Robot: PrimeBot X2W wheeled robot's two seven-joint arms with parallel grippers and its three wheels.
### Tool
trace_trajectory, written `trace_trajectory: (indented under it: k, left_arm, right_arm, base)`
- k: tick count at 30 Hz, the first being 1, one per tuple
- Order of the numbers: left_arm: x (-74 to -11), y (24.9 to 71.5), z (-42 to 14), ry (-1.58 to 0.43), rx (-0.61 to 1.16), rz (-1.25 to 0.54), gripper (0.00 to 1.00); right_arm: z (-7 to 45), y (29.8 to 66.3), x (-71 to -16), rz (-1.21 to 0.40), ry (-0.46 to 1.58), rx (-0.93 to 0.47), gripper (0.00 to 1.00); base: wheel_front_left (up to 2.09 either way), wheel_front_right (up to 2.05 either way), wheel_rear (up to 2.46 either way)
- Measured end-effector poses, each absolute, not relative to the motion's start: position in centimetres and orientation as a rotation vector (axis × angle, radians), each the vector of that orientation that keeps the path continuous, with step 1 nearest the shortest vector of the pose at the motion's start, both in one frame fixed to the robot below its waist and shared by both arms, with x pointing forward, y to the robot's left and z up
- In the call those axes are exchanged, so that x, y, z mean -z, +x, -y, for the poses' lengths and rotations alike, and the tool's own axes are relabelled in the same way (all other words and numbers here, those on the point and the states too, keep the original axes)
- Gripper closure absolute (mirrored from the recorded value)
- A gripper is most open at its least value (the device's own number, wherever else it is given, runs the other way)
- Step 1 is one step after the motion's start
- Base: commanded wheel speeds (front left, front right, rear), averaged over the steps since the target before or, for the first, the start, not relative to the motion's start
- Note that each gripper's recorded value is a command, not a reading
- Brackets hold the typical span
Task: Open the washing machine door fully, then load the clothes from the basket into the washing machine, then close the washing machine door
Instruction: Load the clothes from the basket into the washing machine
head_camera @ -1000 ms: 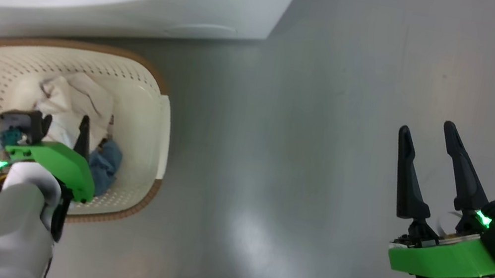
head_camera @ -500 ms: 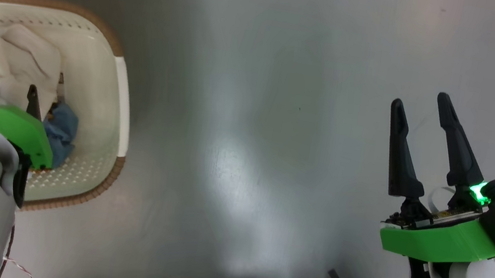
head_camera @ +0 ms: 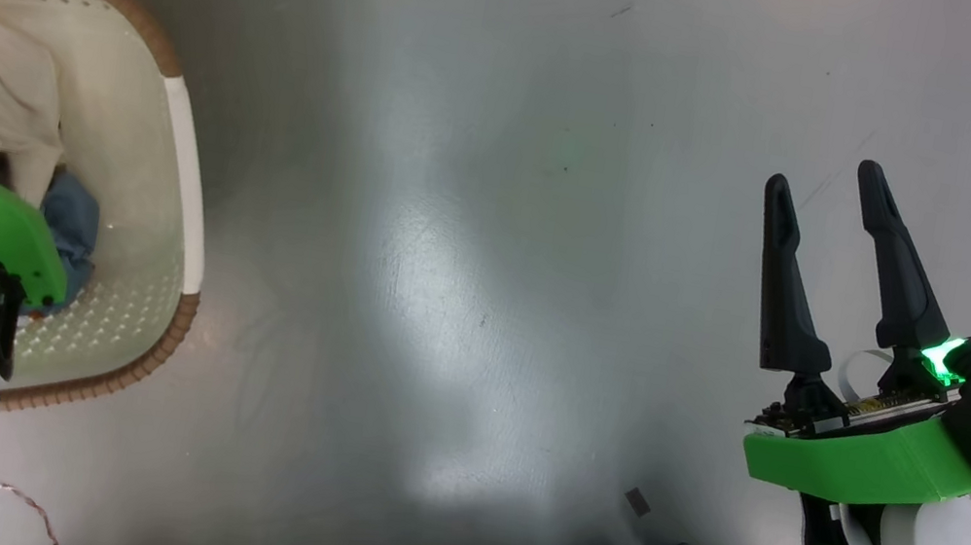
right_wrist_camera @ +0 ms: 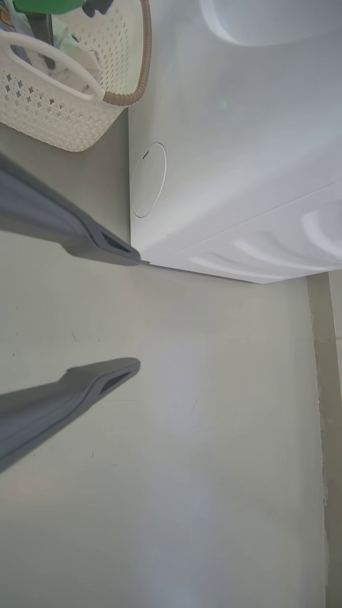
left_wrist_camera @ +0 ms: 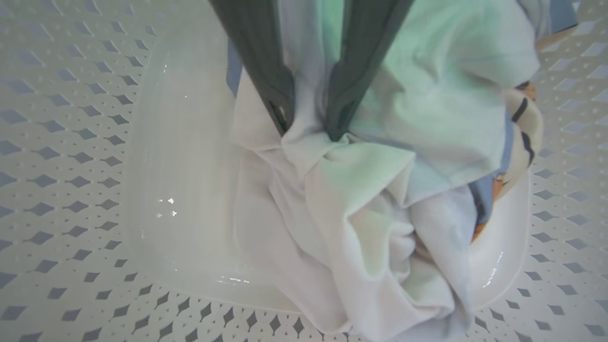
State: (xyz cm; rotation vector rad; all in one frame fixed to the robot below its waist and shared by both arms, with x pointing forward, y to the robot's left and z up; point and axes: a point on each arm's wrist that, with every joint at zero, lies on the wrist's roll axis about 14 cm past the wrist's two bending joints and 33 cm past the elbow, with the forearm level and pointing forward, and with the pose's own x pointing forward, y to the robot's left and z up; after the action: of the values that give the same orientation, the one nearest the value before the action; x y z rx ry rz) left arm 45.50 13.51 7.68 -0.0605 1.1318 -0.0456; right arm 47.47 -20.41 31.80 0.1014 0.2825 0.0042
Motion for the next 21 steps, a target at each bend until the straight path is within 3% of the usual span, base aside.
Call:
trace_trajectory:
  k: [9, 21]
  left_arm:
    - [-8.2, 45.8, -14.1, -0.068, 0.016, -1.115, 1.0]
    - [-12.0, 47.2, -15.2, -0.048, 0.001, -0.963, 1.0]
  right_arm:
    - [20.2, 47.7, -32.1, -0.271, 0.106, -0.01, 0.0]
    - [20.0, 48.3, -34.9, -0.205, 0.106, -0.025, 0.0]
  base:
    - [0.0, 0.0, 0.0]
    - [0.0, 0.0, 0.0]
